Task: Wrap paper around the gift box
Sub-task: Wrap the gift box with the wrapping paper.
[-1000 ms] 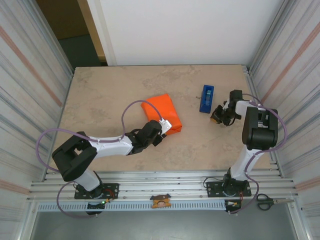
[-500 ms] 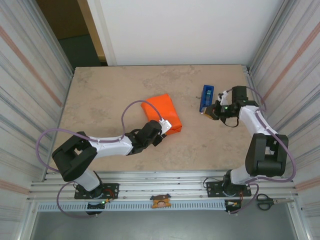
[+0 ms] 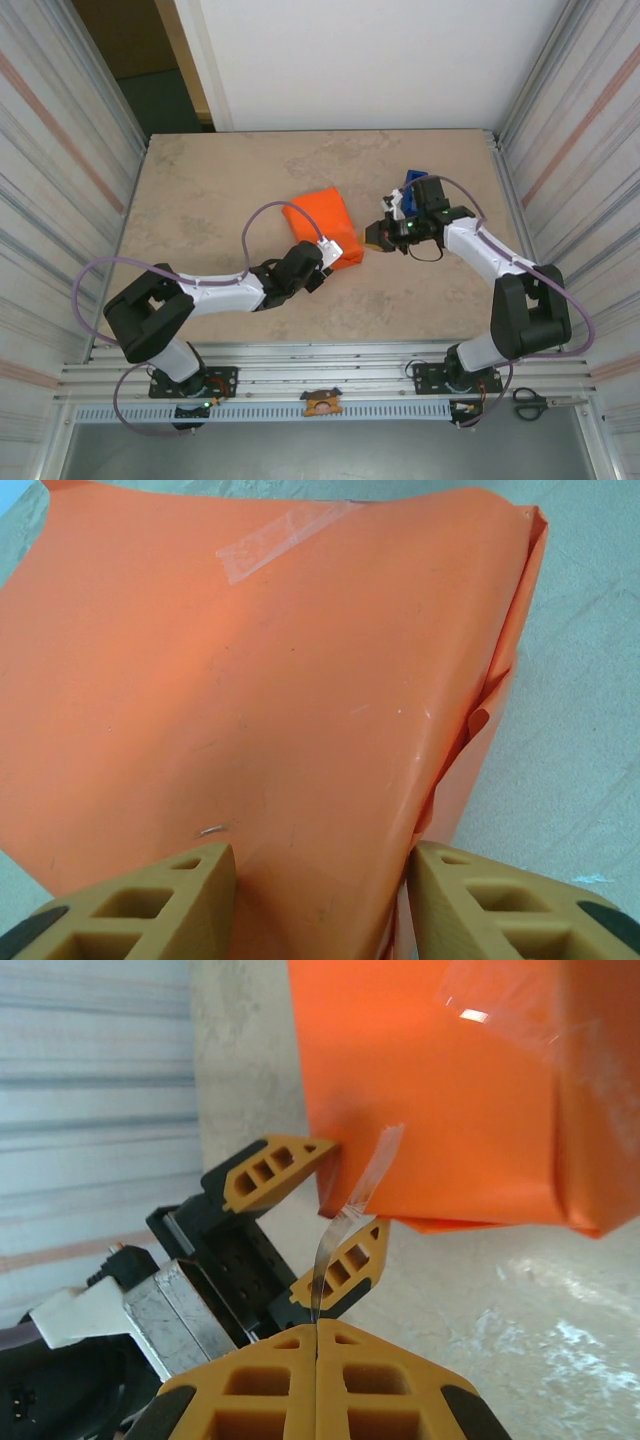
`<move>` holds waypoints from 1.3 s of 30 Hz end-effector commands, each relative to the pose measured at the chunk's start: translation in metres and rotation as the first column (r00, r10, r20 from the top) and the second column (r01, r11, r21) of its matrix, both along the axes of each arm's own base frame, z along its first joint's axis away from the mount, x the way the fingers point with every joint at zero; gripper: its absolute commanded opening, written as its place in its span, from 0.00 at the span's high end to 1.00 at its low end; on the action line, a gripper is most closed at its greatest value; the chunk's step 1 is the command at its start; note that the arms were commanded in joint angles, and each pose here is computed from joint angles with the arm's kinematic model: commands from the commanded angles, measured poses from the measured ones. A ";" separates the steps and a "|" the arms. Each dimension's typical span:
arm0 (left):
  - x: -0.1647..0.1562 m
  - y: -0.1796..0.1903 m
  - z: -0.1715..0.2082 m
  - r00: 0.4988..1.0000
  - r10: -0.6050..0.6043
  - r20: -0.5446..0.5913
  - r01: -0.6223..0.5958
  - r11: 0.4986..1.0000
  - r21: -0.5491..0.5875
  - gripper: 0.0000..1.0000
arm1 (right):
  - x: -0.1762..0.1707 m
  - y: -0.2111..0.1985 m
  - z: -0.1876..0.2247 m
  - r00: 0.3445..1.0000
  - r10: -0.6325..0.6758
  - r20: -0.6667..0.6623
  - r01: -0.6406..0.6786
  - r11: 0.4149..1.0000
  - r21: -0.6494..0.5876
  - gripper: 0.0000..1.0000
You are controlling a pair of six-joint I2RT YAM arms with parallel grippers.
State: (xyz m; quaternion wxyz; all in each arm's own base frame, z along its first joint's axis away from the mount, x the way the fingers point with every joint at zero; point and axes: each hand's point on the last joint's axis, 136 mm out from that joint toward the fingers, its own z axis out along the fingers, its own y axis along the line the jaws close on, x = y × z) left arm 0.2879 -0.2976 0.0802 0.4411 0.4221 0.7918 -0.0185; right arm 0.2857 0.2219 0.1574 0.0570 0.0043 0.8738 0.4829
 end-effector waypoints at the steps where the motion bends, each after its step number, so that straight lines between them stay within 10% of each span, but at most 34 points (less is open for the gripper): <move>1: -0.041 0.035 -0.072 0.973 0.014 -0.231 0.024 0.986 0.164 0.52 | -0.006 0.013 -0.007 0.999 0.036 -0.037 -0.035 0.999 0.036 1.00; 39: -0.042 0.035 -0.074 0.971 0.019 -0.237 0.018 0.988 0.156 0.52 | -0.024 0.045 -0.075 0.985 0.057 -0.165 -0.055 0.998 0.014 1.00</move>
